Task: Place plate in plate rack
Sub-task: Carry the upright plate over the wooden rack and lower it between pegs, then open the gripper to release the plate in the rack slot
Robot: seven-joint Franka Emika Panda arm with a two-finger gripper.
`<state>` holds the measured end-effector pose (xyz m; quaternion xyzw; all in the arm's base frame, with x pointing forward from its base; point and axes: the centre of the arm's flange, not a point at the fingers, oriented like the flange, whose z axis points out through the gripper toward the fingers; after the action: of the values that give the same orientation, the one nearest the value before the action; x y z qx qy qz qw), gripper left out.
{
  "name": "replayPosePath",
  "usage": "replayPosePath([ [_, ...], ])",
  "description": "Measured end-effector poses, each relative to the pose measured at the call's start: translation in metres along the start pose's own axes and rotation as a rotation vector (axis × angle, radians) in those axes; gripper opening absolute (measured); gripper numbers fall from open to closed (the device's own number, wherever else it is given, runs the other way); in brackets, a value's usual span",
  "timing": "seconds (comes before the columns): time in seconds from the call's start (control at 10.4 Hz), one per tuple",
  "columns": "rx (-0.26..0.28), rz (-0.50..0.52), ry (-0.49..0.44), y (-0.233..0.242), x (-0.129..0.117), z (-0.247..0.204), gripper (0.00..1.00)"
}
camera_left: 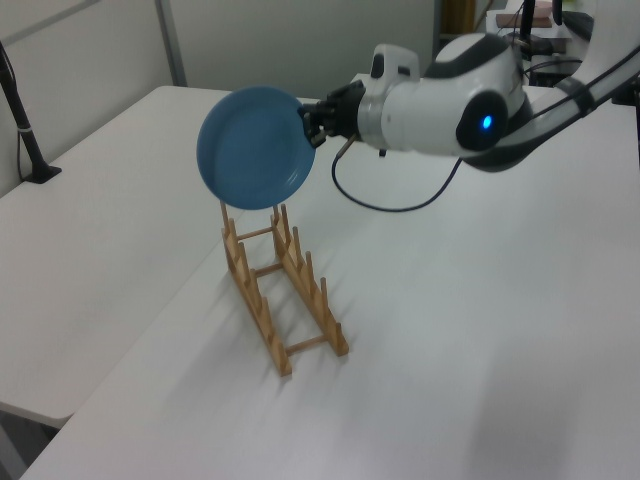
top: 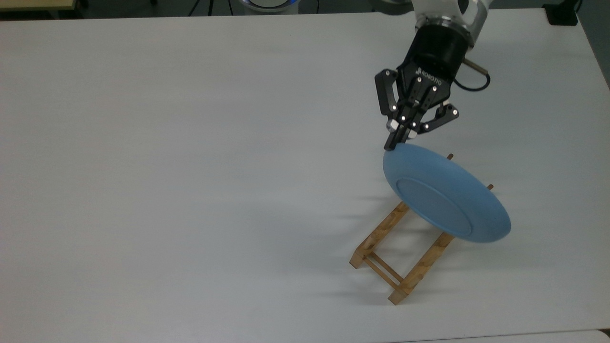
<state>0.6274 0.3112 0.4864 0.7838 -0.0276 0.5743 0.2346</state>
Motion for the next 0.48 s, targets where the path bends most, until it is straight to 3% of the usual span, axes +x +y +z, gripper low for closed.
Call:
replayPosePath([
  [0.48,-0.006,-0.054,-0.024,-0.032,-0.042,0.009,0.05],
])
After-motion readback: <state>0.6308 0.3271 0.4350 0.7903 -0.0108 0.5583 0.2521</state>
